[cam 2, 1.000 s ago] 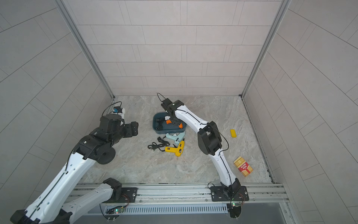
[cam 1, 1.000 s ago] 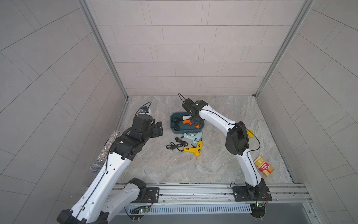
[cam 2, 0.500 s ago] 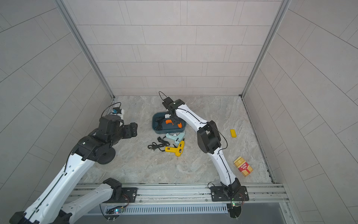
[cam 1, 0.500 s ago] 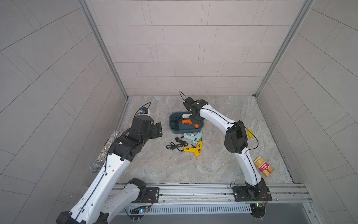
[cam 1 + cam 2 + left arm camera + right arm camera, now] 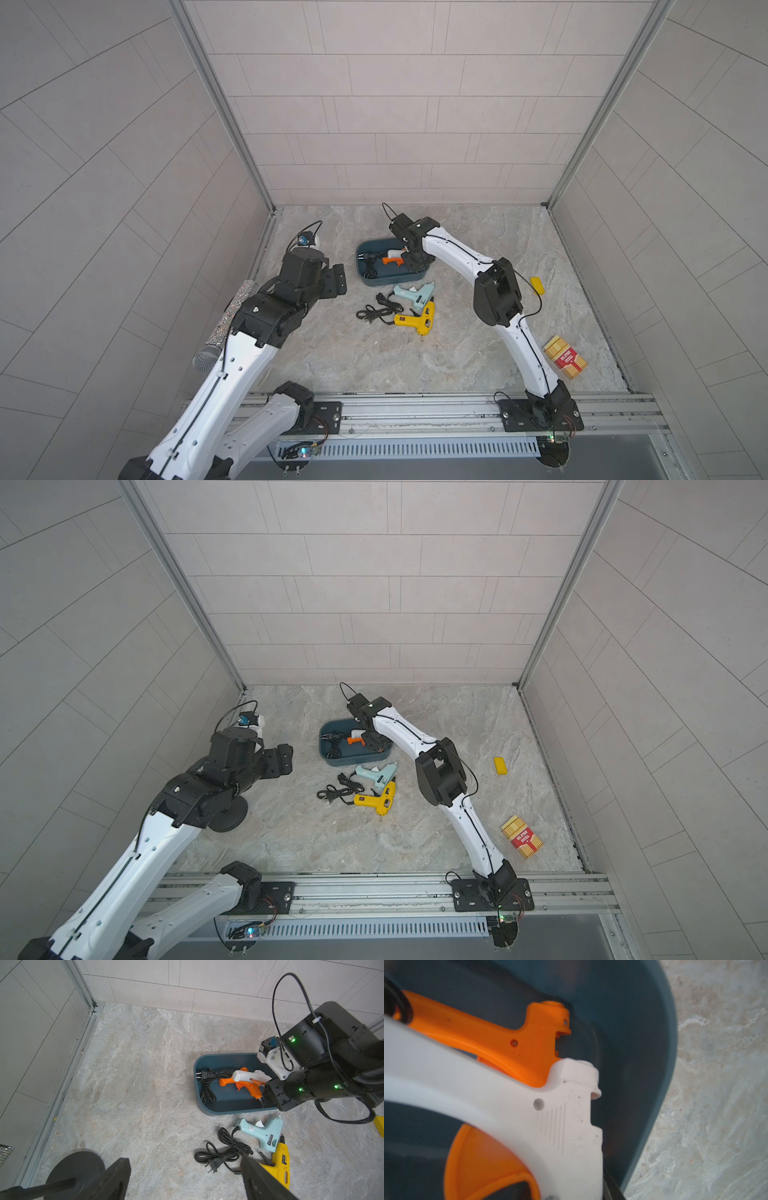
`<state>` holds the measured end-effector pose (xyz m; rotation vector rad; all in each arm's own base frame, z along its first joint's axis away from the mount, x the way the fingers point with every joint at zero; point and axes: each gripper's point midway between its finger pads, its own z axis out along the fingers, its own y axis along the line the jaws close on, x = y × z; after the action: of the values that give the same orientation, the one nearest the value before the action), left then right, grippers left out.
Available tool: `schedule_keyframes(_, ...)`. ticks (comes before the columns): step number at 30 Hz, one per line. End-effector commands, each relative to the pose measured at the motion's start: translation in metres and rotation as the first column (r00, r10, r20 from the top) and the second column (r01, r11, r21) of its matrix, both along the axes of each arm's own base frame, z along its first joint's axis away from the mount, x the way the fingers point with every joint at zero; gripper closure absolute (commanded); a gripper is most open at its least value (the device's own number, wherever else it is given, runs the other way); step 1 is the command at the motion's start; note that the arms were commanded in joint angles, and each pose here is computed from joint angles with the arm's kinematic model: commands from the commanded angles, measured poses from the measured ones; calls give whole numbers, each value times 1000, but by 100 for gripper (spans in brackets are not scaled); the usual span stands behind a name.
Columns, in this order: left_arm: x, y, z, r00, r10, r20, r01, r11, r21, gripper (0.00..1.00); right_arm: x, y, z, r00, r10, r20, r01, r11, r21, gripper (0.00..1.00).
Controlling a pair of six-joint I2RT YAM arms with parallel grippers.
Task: Put the hot melt glue gun into the storage box
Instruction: Place the hot melt adhesive gun in the storage box.
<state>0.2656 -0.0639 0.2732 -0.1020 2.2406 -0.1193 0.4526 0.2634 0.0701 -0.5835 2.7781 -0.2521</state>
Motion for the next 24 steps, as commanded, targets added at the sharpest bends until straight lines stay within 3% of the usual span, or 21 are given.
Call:
schedule_keyframes(1,-3,3,5,1000,10,0,-10,1000,-2,9,-1,4,-2,1000,-14,-11,15,1000,18,58)
schedule_keyframes(6,-3,3,3,1000,12,-6,-12,1000,-6,9,-1,7,3,1000,-22,-13,23,999,46,43)
schedule_keyframes(11,-3,3,3,1000,13,-5,-13,1000,-8,9,2,6,10,999,-37,-3,37,997,66,41)
schedule_keyframes(14,-3,3,3,1000,13,-5,-13,1000,-8,9,6,6,16,999,-48,11,47,996,80,51)
schedule_keyframes(21,-3,3,0,1000,14,-9,-14,1000,-7,9,19,4,26,996,-63,64,58,995,75,87)
schedule_keyframes(24,-3,3,-1,1000,12,-12,-12,1000,-9,9,23,2,26,995,-64,82,60,997,57,92)
